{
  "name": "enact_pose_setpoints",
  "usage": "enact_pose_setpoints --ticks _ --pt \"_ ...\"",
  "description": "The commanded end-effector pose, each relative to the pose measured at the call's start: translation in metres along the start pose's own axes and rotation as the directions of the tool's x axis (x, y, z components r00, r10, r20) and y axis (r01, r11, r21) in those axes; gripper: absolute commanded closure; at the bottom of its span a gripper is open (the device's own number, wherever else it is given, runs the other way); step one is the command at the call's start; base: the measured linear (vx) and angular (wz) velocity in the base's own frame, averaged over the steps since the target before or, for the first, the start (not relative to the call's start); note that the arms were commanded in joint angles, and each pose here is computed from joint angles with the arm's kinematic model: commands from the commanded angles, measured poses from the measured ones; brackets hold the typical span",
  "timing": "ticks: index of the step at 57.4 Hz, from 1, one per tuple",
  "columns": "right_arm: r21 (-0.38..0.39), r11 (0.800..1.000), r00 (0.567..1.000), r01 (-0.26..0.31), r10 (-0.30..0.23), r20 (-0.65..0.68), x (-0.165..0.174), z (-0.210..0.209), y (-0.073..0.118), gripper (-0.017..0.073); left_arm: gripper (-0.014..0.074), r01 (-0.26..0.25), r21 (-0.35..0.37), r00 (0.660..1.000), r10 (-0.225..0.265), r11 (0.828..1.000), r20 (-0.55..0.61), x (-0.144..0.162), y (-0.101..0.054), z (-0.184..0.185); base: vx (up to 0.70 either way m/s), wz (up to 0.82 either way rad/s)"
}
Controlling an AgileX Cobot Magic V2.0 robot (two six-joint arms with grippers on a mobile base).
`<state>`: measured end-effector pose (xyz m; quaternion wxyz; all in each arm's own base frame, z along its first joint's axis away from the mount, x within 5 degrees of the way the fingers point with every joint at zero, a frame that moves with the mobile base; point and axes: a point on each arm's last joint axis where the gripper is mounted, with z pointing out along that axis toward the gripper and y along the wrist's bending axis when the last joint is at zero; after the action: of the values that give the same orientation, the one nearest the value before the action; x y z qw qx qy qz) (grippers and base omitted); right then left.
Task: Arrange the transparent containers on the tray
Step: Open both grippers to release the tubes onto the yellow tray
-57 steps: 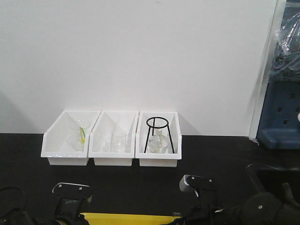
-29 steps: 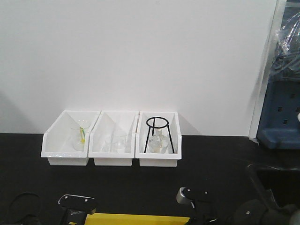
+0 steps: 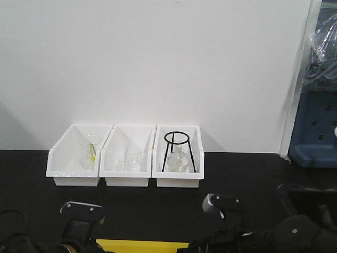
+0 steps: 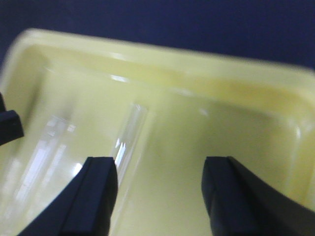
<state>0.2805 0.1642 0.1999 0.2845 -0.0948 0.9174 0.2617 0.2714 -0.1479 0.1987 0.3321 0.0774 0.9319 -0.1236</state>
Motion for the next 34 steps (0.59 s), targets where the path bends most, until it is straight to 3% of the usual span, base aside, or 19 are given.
enact_pose_setpoints --ticks 1,6,13,19,26,34 --pt "-0.039 0.994 0.978 0.104 -0.095 0.185 -0.027 -0.049 0.023 0.0155 0.0206 -0.093 0.053 0.975 0.08 0.994 0.205 -0.03 -0.009 -0.043 0.0 0.0" --pt "-0.028 0.974 0.93 0.223 -0.204 0.306 -0.034 -0.089 0.036 0.0202 0.025 -0.169 0.017 0.945 0.158 0.985 0.286 -0.037 -0.007 -0.078 0.0 0.0" --pt "0.018 0.938 0.829 0.347 -0.316 0.461 -0.037 -0.145 0.052 0.0273 0.0324 -0.233 -0.049 0.887 0.233 0.971 0.399 -0.043 -0.001 -0.129 0.0 0.0" --pt "0.057 0.907 0.747 0.418 -0.379 0.547 -0.032 -0.182 0.061 0.0343 0.04 -0.201 -0.053 0.848 0.2 0.978 0.49 -0.041 0.004 -0.172 0.0 0.0" --pt "0.079 0.887 0.683 0.454 -0.404 0.609 -0.024 -0.212 0.068 0.0425 0.0473 -0.17 -0.065 0.798 0.177 0.983 0.576 -0.031 0.013 -0.218 0.0 0.0" --pt "0.085 0.882 0.645 0.464 -0.402 0.65 -0.019 -0.23 0.071 0.0507 0.0568 -0.152 -0.083 0.73 0.169 0.985 0.662 -0.017 0.023 -0.26 0.0 0.0"
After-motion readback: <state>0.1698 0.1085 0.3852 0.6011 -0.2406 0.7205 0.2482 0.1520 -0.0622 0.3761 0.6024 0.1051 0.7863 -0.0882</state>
